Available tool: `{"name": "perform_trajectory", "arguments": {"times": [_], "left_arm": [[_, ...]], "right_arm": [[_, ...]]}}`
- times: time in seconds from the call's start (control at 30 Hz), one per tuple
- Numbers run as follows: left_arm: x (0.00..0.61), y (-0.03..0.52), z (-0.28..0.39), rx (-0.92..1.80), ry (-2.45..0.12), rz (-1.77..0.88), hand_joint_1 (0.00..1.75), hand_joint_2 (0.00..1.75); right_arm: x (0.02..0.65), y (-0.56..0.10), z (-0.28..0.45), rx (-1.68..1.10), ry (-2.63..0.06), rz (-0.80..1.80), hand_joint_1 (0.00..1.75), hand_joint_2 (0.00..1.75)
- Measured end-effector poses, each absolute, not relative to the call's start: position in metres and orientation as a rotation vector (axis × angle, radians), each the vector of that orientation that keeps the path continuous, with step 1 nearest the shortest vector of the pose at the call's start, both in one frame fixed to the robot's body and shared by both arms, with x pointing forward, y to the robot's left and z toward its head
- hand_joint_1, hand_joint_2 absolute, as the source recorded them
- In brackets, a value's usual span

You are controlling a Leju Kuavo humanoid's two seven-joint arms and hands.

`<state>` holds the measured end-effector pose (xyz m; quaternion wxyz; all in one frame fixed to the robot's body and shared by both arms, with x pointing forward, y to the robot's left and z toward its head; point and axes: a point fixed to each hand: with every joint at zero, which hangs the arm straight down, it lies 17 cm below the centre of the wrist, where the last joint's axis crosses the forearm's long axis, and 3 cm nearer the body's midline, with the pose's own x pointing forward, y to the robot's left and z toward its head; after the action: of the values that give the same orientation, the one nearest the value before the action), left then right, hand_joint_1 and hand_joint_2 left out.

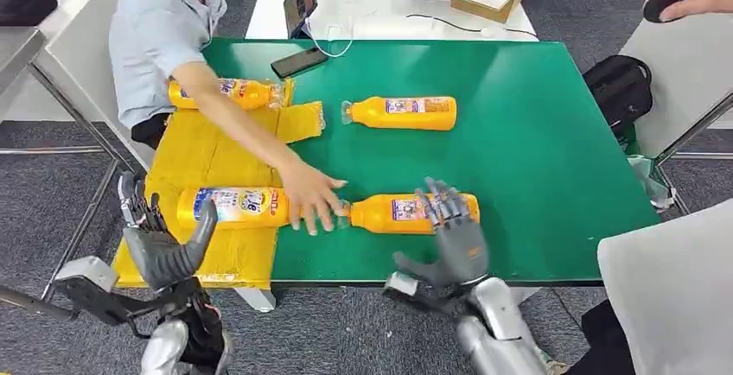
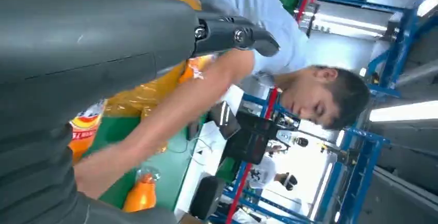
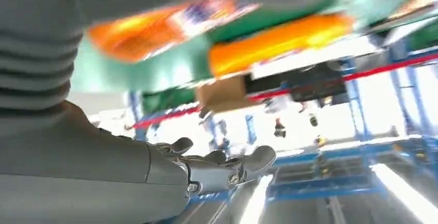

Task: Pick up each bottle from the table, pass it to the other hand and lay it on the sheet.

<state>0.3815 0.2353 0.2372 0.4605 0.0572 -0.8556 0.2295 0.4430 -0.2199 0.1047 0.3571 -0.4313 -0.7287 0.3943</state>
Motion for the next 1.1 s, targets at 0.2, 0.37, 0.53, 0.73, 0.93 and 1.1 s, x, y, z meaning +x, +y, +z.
{"name": "perform_trajectory", "arguments": {"times": [0.2,0.37,0.53,0.73,0.93,1.1], "left_arm": [[0.377,0.215,0.245,0.108,-2.129,0.521,0.0,1.75],[0.38,0.2,0.245,0.089,-2.118,0.473,0.0,1.75],[0.384,0.189,0.237,0.097,-2.089,0.42,0.0,1.75],[0.392,0.177,0.231,0.075,-2.073,0.38,0.0,1.75],[0.403,0.159,0.231,0.03,-2.07,0.333,0.0,1.75],[0.407,0.146,0.233,-0.006,-2.069,0.304,0.0,1.75]], "right_arm": [[0.464,-0.256,0.1,-1.218,-1.764,1.057,0.0,1.75],[0.487,-0.277,0.09,-1.256,-1.644,1.049,0.0,1.75],[0.504,-0.288,0.059,-1.193,-1.501,1.062,0.0,1.75],[0.515,-0.275,0.032,-1.082,-1.416,1.146,0.0,1.75],[0.529,-0.255,0.024,-0.964,-1.368,1.197,0.0,1.75],[0.531,-0.239,0.021,-0.941,-1.36,1.273,0.0,1.75]]}}
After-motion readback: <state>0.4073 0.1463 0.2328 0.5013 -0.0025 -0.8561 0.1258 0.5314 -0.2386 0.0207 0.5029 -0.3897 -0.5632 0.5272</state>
